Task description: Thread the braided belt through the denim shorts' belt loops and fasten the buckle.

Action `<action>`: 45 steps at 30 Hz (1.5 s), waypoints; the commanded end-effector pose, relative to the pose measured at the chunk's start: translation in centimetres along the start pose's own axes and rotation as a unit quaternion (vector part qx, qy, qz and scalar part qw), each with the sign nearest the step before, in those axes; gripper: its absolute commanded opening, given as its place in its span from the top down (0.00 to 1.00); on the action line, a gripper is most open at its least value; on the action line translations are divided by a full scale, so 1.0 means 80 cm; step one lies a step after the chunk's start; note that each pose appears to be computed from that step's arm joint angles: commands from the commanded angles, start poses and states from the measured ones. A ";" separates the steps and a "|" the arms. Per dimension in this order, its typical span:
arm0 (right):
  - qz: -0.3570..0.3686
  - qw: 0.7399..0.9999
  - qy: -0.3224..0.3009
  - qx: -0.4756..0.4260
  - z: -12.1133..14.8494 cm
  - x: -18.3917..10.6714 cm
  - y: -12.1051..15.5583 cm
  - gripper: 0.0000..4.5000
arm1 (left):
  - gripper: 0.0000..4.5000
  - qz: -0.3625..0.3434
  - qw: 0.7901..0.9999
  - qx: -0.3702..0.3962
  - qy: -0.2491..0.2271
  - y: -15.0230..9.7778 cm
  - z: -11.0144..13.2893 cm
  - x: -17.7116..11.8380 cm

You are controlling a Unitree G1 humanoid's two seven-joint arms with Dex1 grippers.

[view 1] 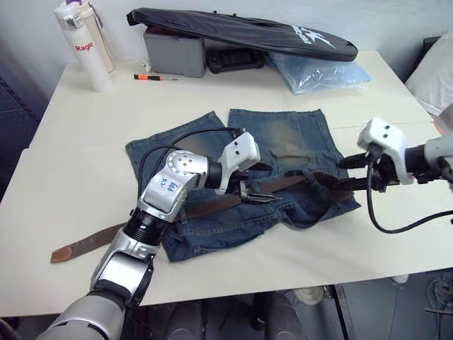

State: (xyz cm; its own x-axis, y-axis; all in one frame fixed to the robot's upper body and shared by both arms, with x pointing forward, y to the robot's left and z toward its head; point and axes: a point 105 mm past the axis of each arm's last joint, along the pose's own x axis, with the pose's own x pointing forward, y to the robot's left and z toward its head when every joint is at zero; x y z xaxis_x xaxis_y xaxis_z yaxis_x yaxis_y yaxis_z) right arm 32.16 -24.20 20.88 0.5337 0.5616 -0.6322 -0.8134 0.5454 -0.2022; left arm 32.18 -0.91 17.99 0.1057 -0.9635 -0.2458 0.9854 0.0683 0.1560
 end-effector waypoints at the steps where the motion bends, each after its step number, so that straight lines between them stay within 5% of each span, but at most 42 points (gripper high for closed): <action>1: -0.012 0.998 -0.004 0.059 -0.009 -0.014 0.000 0.21 | 0.00 -0.016 0.999 0.026 -0.013 -0.004 0.016 0.007; 10: 0.019 0.997 0.020 0.077 -0.023 0.022 -0.015 0.21 | 0.00 -0.016 0.999 0.030 -0.010 -0.005 0.013 0.008; 13: 0.027 0.997 0.024 0.066 -0.019 0.030 -0.015 0.38 | 0.00 -0.012 1.000 0.027 -0.007 -0.004 0.010 0.005; 15: 0.026 0.998 0.032 0.052 -0.021 0.032 -0.014 0.65 | 0.00 -0.010 1.000 0.027 -0.005 -0.004 0.009 0.004; 20: -0.033 0.999 -0.013 -0.029 0.001 0.028 -0.021 0.98 | 0.00 -0.008 1.000 0.027 -0.003 -0.003 0.008 0.001; 27: -0.171 0.973 -0.117 -0.096 0.007 0.031 -0.026 0.98 | 0.00 -0.014 0.999 0.029 0.000 -0.004 0.009 0.004; 36: -0.344 0.898 -0.235 -0.144 0.000 0.037 -0.019 0.98 | 0.00 -0.024 0.999 0.030 0.001 -0.008 0.009 0.008; 45: -0.394 0.843 -0.205 -0.302 0.012 0.046 -0.025 0.98 | 0.00 -0.025 0.999 0.030 0.001 -0.009 0.010 0.009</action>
State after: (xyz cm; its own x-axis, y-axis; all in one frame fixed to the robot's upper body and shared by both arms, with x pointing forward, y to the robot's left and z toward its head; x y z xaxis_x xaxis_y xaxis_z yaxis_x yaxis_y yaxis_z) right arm 36.02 -22.88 18.03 0.9147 0.3898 0.1065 -0.1454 0.5633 -0.8134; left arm 31.88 -1.35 17.40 0.0690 -0.9599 -0.2718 0.9869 0.0258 0.1594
